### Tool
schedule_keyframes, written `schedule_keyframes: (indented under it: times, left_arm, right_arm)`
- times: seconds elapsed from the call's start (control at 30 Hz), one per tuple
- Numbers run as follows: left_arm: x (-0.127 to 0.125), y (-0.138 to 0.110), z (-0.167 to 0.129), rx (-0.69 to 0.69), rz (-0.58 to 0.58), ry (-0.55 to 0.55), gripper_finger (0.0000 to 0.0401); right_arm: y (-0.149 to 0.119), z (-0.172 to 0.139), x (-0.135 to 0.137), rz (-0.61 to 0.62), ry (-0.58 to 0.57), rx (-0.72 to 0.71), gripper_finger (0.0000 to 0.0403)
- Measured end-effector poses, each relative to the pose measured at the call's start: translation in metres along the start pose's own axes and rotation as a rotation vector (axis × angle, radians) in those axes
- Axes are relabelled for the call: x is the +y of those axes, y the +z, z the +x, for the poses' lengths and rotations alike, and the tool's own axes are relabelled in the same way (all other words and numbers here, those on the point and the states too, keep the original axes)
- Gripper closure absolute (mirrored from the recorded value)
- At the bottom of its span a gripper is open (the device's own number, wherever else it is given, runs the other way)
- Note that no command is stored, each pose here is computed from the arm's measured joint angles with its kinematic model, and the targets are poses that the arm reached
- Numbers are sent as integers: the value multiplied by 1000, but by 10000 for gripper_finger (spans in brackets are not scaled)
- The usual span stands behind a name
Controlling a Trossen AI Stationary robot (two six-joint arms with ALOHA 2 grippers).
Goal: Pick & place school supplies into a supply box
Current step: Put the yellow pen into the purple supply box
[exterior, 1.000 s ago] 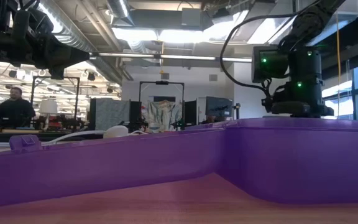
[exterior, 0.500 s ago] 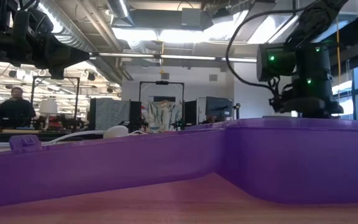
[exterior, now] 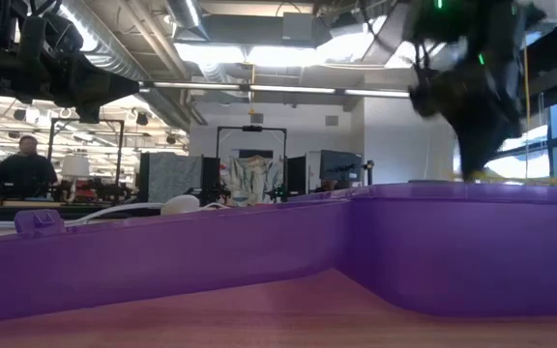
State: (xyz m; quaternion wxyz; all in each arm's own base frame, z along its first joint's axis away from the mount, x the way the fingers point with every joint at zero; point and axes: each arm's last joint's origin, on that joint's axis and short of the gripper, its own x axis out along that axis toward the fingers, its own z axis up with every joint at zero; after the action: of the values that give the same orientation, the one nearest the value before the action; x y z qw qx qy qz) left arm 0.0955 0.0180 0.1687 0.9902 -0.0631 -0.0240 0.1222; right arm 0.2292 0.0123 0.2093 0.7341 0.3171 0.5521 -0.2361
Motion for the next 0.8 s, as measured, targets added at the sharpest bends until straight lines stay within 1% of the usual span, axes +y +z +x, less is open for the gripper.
schedule_keyframes:
  times: [0.1, 0.2, 0.3, 0.37, 0.5, 0.63, 0.8]
  left_arm:
    - [0, 0, 0, 0, 0, 0, 397]
    - [0, 0, 0, 0, 0, 0, 397]
    - [0, 0, 0, 0, 0, -1, 397]
    - [0, 0, 0, 0, 0, 0, 397]
    - [0, 0, 0, 0, 0, -1, 397]
    - [0, 0, 0, 0, 0, -1, 397]
    - [0, 0, 0, 0, -6, -2, 397]
  right_arm:
    - [5, -16, 29, -38, 108, -110, 344]
    - [4, -24, 60, -96, 231, -201, 342]
    - [0, -22, 88, -146, 330, -243, 342]
    - [-4, -16, 105, -173, 373, -260, 342]
    - [-11, 13, 128, -208, 368, -245, 341]
    - [-12, 49, 138, -220, 305, -199, 341]
    - [-12, 76, 148, -208, 283, -112, 338]
